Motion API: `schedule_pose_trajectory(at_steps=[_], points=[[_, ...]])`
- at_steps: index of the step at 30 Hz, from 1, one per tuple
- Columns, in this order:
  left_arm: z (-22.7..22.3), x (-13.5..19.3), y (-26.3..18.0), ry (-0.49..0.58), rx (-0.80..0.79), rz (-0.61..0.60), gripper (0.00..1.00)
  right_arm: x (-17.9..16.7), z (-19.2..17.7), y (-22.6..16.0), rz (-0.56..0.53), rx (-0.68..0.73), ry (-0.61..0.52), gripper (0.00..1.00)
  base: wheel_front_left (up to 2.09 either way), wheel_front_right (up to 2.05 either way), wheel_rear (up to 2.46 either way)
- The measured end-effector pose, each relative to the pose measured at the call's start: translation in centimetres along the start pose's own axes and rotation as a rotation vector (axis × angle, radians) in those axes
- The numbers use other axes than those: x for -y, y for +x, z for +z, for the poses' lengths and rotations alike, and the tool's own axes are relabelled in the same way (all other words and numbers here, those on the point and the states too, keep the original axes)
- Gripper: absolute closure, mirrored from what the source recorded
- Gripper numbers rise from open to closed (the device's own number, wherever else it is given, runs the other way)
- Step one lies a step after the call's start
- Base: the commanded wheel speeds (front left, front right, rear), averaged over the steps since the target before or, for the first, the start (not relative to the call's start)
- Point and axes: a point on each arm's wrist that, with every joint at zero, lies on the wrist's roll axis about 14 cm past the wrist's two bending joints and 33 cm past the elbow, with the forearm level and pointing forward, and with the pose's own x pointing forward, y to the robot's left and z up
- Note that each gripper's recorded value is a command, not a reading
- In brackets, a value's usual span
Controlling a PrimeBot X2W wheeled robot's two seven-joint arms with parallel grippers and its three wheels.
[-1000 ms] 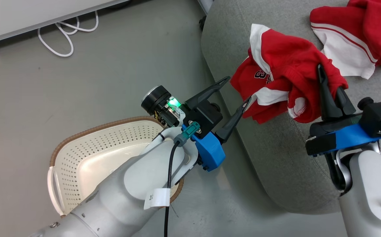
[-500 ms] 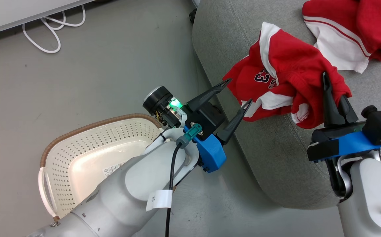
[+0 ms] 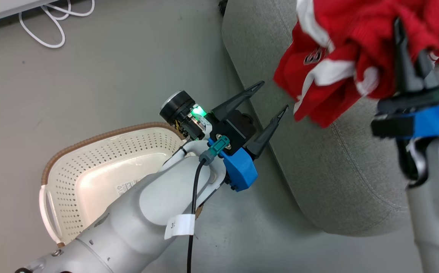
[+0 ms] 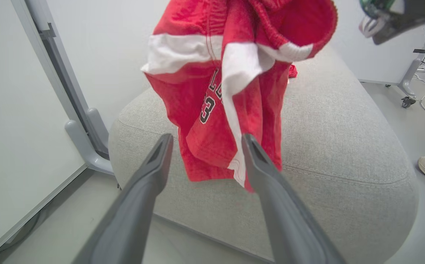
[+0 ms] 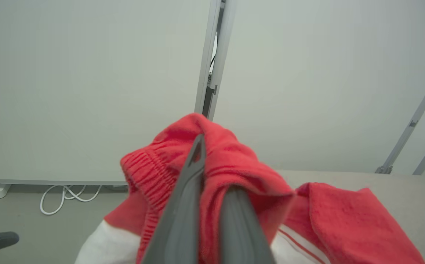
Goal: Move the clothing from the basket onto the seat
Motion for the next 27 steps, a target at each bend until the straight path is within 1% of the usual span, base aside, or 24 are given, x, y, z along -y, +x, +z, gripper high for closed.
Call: schedule_pose_trajectory(at_steps=[5,9,12,16,19,22,24,27], points=[[-0.8,-0.9,0.2,-0.004,-0.003,0.006,0.00,1.7,4.0,3.3,0.004,0.124,-0.096,1.00,0.00,0.00,0.00],[-2.2,-1.5,0.2,-0.022,-0.022,0.011,0.00,3.8,7.8,5.9,-0.027,0.235,-0.170,1.00,0.00,0.00,0.00],[-3.1,-1.9,0.6,-0.026,-0.030,0.002,0.00,6.0,9.9,7.3,-0.065,0.291,-0.235,1.00,0.00,0.00,0.00],[-4.5,-2.6,0.9,-0.036,-0.041,-0.004,0.00,10.0,12.4,8.5,-0.153,0.350,-0.325,1.00,0.00,0.00,0.00],[-5.7,-3.3,1.1,-0.043,-0.049,-0.004,0.00,12.9,12.8,8.7,-0.217,0.351,-0.385,1.00,0.00,0.00,0.00],[-6.8,-3.8,1.2,-0.053,-0.059,-0.002,0.00,16.0,12.3,8.4,-0.284,0.319,-0.429,1.00,0.00,0.00,0.00],[-7.5,-4.1,1.2,-0.061,-0.063,-0.004,0.00,17.7,11.3,8.2,-0.321,0.283,-0.443,1.00,0.00,0.00,0.00],[-8.5,-4.4,1.2,-0.072,-0.074,-0.003,0.00,19.3,8.3,7.7,-0.355,0.196,-0.446,1.00,0.00,0.00,0.00]])
